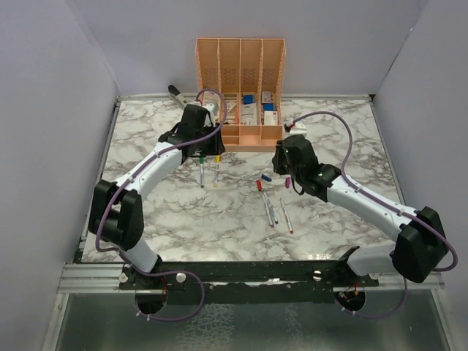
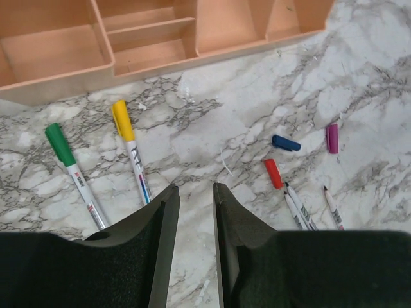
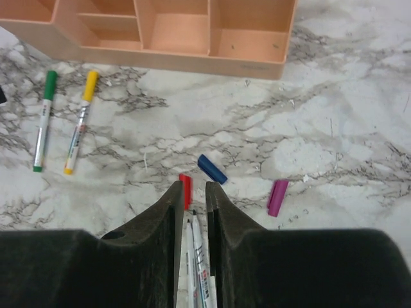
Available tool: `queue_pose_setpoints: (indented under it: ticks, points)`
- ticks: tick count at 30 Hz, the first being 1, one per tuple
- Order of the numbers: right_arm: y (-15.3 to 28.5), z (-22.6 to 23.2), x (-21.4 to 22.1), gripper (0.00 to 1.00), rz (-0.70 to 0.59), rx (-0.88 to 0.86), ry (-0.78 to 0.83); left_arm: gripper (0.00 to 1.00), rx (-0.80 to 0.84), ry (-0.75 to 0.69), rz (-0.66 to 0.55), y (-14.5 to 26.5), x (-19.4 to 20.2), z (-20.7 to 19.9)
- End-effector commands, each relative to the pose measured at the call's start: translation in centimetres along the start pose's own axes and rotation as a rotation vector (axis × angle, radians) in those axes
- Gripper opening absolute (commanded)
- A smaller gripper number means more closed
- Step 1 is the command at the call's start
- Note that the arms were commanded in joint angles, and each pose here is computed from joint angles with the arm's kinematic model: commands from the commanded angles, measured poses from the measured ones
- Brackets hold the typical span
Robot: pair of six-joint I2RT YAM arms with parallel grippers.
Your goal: Insert the pens into the pen caps
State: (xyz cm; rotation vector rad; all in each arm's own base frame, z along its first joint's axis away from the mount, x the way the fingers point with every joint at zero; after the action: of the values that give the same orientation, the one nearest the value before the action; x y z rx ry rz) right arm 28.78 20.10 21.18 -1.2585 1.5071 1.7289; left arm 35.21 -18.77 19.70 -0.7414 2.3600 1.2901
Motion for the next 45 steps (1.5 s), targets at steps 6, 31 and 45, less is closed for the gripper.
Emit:
queue_pose_setpoints:
  ticks: [6, 31, 45]
  points:
    - [0.7, -0.3, 6.7, 0.17, 0.261, -0.031, 0.029, 0.31, 0.206, -0.159, 0.054, 0.9, 4.2, -3.1]
    - [1.1, 2.7, 12.7, 0.28, 0.473, -0.280, 0.085, 0.31, 0.252, -0.132, 0.089, -0.2, 5.9, -3.4]
    - [-0.7, 3.0, 13.4, 0.29, 0.524, -0.247, 0.121, 0.31, 0.240, -0.139, 0.093, -0.6, 6.0, -3.2]
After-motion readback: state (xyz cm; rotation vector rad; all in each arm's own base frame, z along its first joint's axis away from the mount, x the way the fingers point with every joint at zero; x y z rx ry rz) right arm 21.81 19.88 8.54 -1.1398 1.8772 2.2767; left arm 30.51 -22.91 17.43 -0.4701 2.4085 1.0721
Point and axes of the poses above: each gripper's point midway between its finger pads, its own y axis back along the fingers, its own z axis along the line the jaws close on, x = y × z, the point moved 6 cm from there along y, back along the fingers, and after that the axes turned 15 degrees about y, right-handed, at the moved point
